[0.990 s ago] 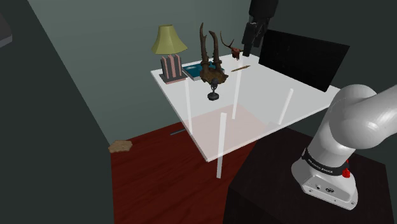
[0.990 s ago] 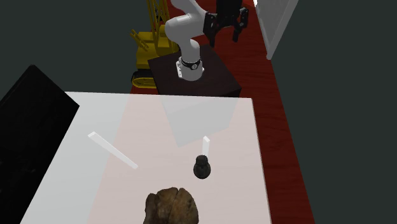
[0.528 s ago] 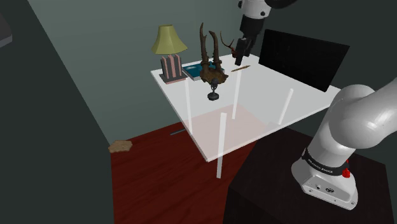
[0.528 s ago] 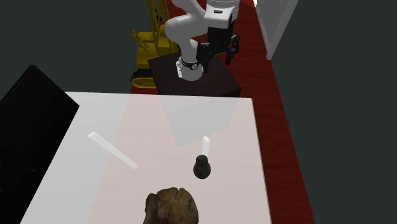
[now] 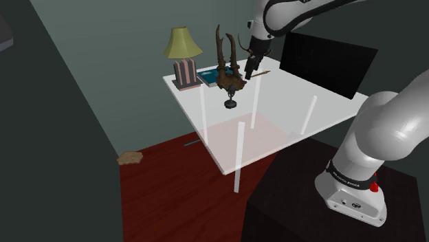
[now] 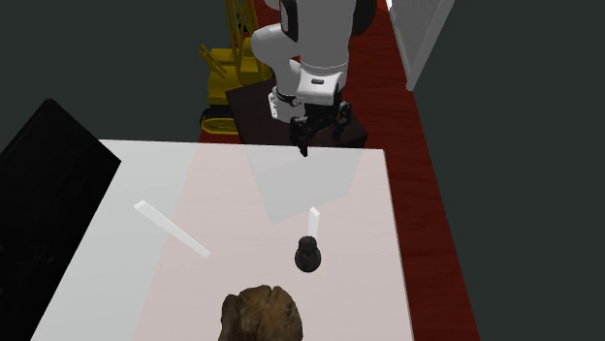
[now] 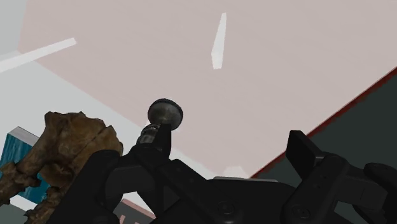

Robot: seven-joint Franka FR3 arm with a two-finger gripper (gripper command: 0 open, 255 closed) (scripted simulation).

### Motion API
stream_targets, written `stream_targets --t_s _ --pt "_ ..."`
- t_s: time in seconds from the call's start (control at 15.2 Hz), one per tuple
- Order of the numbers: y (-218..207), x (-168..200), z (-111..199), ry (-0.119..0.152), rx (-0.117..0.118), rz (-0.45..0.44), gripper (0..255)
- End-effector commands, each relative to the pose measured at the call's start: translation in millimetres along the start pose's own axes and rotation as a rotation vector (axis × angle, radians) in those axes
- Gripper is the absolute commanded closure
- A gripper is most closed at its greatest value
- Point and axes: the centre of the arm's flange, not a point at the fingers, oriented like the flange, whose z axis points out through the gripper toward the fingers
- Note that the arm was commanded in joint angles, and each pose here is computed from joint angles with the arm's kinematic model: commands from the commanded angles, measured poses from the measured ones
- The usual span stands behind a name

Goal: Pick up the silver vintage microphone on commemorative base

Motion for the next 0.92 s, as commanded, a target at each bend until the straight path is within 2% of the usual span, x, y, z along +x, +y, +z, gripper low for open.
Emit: stream_targets --t_s 0.0,0.86 --pt "15.2 10.7 17.5 0.013 -0.002 -0.014 0" --pt "97.0 84.3 143.4 0.077 -0.006 -0.104 0"
